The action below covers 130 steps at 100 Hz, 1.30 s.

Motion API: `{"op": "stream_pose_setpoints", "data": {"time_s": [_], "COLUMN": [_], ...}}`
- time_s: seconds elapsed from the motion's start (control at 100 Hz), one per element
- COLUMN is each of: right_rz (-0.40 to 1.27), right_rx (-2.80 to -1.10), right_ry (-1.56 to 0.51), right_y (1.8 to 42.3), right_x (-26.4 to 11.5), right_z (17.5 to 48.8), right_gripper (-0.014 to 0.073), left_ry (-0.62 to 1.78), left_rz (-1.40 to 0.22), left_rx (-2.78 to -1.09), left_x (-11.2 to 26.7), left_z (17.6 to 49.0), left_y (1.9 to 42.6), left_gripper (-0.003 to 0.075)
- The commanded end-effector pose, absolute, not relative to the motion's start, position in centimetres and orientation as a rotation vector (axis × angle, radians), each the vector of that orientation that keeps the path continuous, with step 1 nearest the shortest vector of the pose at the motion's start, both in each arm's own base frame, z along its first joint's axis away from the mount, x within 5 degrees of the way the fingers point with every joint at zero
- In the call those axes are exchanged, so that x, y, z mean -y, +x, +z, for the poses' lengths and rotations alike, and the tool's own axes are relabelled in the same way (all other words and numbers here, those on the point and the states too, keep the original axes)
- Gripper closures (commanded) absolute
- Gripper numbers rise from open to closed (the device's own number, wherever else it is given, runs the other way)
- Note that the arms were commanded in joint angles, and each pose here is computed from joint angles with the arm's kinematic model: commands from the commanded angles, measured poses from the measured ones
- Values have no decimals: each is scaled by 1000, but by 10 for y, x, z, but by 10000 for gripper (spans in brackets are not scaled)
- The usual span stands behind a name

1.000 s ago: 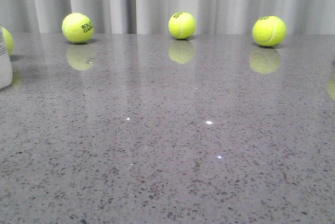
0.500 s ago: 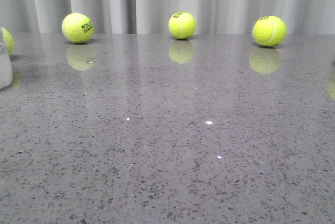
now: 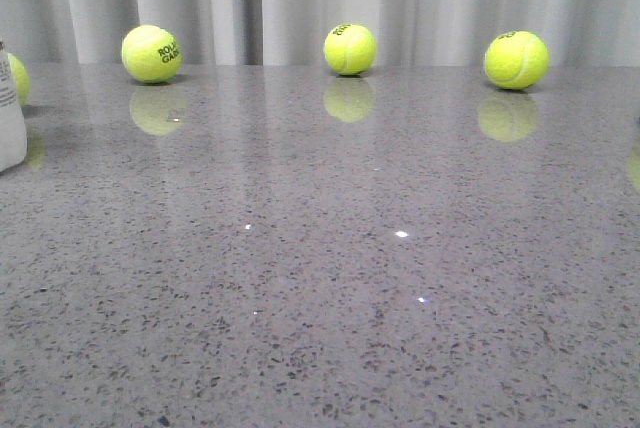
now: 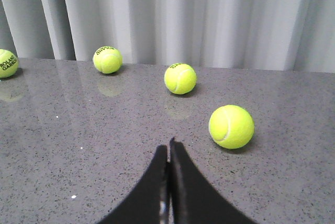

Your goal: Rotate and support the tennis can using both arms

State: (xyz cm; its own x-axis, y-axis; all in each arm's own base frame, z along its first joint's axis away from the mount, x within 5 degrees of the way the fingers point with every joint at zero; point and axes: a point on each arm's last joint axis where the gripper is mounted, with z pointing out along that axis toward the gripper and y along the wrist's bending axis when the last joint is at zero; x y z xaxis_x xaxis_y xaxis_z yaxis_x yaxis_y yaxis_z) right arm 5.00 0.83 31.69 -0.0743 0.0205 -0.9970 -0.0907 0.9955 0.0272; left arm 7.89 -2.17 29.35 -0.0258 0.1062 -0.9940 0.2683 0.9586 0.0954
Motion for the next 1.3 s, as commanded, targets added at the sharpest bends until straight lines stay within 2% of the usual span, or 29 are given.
{"op": "stream_pose_setpoints", "data": {"time_s": [0.0,0.39,0.67,1.29], "right_rz": [80,80,80,80], "right_rx": [-1555,-1555,-1555,-1555], "right_ry": [-35,-35,-35,-35], "right_y": [50,50,50,50], "right_x": [-7,-7,-7,-7], "right_z": [331,331,331,331], "right_gripper": [663,663,663,663], "left_ry": [263,125,97,111], "left_rz": [-120,16,3,15], "left_rx": [-1480,-1407,-1409,-1447], "left_x": [21,5,4,4], "left_z": [301,243,207,204], "left_y": [80,60,54,54], "left_gripper": [741,741,741,741]}}
